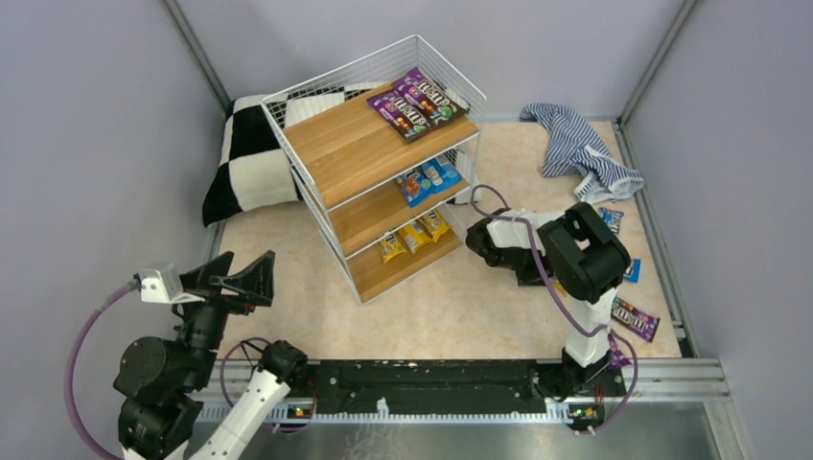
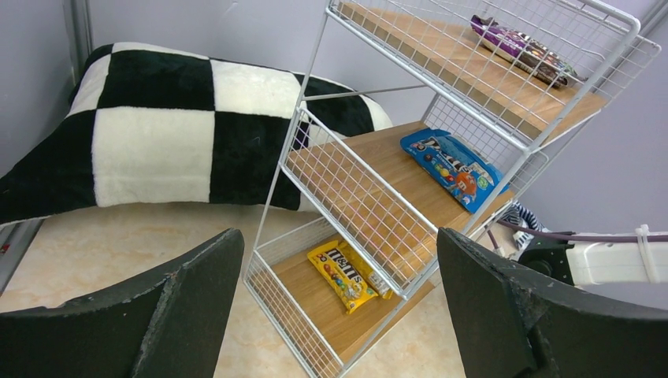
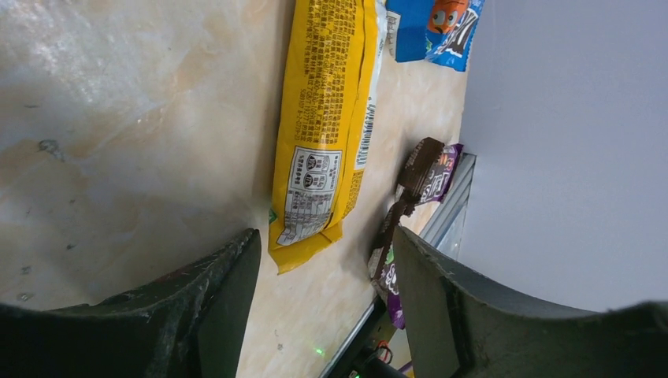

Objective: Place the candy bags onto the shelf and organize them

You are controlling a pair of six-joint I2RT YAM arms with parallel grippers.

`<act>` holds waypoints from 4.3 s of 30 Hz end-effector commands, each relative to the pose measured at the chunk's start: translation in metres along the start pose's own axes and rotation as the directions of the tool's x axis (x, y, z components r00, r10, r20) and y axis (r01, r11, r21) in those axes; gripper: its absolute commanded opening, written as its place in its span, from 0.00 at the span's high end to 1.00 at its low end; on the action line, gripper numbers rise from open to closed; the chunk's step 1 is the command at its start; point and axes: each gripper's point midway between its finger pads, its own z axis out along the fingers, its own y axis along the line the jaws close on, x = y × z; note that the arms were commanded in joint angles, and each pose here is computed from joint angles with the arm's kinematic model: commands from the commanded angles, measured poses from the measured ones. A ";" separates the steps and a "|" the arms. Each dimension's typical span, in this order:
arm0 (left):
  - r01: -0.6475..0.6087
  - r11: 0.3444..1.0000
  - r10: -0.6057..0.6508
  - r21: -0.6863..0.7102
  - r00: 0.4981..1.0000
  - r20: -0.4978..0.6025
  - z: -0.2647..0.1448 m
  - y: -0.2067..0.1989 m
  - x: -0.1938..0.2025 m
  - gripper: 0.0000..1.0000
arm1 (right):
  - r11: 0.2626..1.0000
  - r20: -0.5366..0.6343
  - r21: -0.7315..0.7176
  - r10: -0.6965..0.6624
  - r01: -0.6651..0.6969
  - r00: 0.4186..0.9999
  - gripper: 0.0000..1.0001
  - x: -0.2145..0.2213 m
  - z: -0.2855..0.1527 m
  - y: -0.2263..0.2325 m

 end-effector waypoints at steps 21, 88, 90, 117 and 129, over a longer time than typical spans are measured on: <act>0.022 1.000 -0.022 0.011 0.999 0.033 0.000 0.000 -0.008 0.02 | 0.969 0.119 -0.188 0.186 -0.161 0.975 1.00 -0.023 -0.034 -0.015; 0.115 0.992 -0.114 0.053 0.993 -0.016 -0.004 -0.013 -0.010 0.02 | -0.379 -0.026 -0.908 0.480 0.180 0.877 0.62 -0.060 -0.368 0.230; 0.115 0.992 -0.114 0.053 0.993 -0.021 -0.004 -0.013 -0.007 0.02 | -0.380 -0.033 -0.908 0.483 0.175 0.875 0.61 -0.060 -0.367 0.228; 0.090 0.995 -0.090 0.046 0.996 -0.014 -0.004 -0.010 -0.006 0.02 | -0.287 -0.030 -0.941 0.599 0.179 0.800 1.00 -0.069 -0.352 0.224; 0.099 0.994 -0.098 0.045 0.995 -0.023 -0.003 -0.009 0.000 0.02 | -0.314 -0.009 -0.927 0.566 0.205 0.825 0.83 -0.046 -0.363 0.211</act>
